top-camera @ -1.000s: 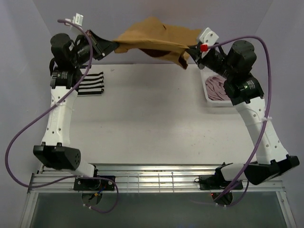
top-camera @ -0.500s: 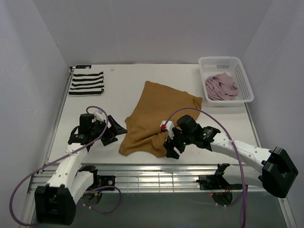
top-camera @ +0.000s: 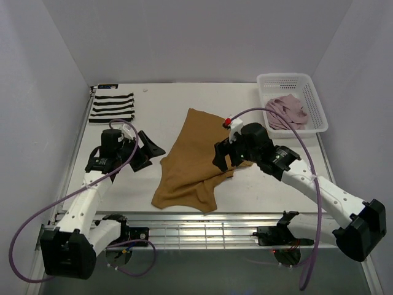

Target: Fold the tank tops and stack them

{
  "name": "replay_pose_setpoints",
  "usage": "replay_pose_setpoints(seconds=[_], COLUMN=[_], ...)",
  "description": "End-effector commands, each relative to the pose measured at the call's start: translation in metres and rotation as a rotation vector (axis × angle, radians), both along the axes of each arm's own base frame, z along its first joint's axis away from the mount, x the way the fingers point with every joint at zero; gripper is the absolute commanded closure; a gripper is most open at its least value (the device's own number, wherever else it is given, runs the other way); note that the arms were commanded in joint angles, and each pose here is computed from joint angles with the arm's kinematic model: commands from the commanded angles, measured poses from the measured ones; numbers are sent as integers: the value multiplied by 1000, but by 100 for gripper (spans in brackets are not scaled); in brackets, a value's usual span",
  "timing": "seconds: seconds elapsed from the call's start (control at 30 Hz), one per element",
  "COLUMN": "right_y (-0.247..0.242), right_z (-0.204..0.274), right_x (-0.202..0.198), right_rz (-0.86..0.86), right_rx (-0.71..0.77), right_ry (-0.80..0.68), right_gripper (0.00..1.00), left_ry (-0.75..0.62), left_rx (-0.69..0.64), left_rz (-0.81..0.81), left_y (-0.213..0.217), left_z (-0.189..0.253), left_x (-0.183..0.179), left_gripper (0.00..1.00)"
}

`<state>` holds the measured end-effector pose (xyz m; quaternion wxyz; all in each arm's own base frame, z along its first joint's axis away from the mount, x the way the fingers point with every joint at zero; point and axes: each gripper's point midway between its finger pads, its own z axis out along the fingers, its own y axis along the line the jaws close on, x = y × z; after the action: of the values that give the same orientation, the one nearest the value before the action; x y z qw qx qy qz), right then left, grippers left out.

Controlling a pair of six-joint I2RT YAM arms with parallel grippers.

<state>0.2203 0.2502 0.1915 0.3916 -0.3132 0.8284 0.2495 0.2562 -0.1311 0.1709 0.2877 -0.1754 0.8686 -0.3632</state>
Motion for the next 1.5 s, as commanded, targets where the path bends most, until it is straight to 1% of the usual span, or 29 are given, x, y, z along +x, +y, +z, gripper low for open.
replay_pose_setpoints(seconds=[0.0, 0.03, 0.07, 0.1, 0.2, 0.23, 0.27, 0.3, 0.33, 0.4, 0.43, 0.5, 0.57, 0.73, 0.83, 0.87, 0.9, 0.93, 0.97, 1.0, 1.03, 1.07, 1.1, 1.2, 1.23, 1.3, 1.33, 1.37, 1.47], right_y=[-17, -16, -21, -21, -20, -18, -21, -21, -25, -25, -28, -26, -27, -20, -18, -15, -16, -18, -15, -15, -17, -14, -14, -12, -11, -12, -10, -10, -13], right_z=[-1, -3, -14, -19, -42, -47, -68, -67, -86, -90, -107, -114, -136, -160, -174, -168, -169, -179, -169, -169, -173, -163, -159, -142, -134, -127, -113, -107, -80], right_x=[44, 49, 67, 73, 101, 106, 117, 129, 138, 157, 162, 176, 183, 217, 231, 242, 248, 253, 268, 275, 280, 291, 295, 304, 305, 303, 302, 302, 300], right_rz=[-161, -154, -188, -187, -203, -192, -209, -222, -238, -250, -261, -267, -276, -283, -286, -287, -288, -293, -296, -301, -300, -294, -292, -269, -262, -251, -239, -229, -248], right_rx=[26, 36, 23, 23, 3, 1, -27, -31, -56, -61, -80, -88, -111, -109, -108, -94, -92, -99, -82, -81, -83, -68, -63, -62, -58, -57, -43, -36, -22], right_ry=[64, 90, 124, 153, 221, 235, 278, 274, 312, 303, 338, 340, 379, 395, 412, 390, 385, 394, 357, 352, 352, 322, 311, 257, 240, 224, 202, 189, 152], right_gripper=[10, 10, 10, 10, 10, 10, 10, 10, 10, 10, 10, 10, 10, 10, 10, 10, 10, 10, 10, 10, 10, 10, 10, 10, 10, 10, 10, 10, 10], left_ry=[-21, -10, 26, 23, 133, 163, 188, 230, 232, 267, 267, 313, 341, 416, 395, 413, 385, 354, 377, 318, 300, 294, 240, 189, 109, 75, 22, 2, -53], left_rx=[-37, -20, -7, -8, 4, 21, 36, 61, 88, 130, 137, 180, 199, 225, 234, 242, 239, 252, 267, 271, 280, 326, 349, 442, 452, 428, 399, 359, 347], left_rz=[-124, -123, -142, -192, -222, -204, -194, -183, -163, -143, -136, -107, -94, -34, -15, -17, -3, -41, -56, -57, -87, -114, -122, -175, -162, -206, -216, -237, -227], left_y=[-38, -45, -55, -72, -91, -90, -89, -87, -84, -80, -81, -76, -73, -47, -26, -21, -16, -15, -13, -14, -15, -10, -12, -4, -7, -16, -22, -31, -40], left_z=[2, -2, -14, -17, -52, -63, -72, -88, -94, -111, -112, -131, -141, -167, -171, -180, -175, -175, -188, -177, -177, -180, -176, -181, -157, -140, -119, -107, -69], left_x=[0, 2, 2, -2, -4, -2, 0, 0, 6, 11, 16, 20, 24, 40, 61, 65, 83, 93, 97, 126, 138, 147, 179, 215, 246, 259, 270, 270, 263], left_gripper=[2, 2, 2, 2, 2, 2, 2, 2, 2, 2, 2, 2, 2, 2, 2, 2, 2, 2, 2, 2, 2, 2, 2, 2, 2, 2, 2, 2, 2])
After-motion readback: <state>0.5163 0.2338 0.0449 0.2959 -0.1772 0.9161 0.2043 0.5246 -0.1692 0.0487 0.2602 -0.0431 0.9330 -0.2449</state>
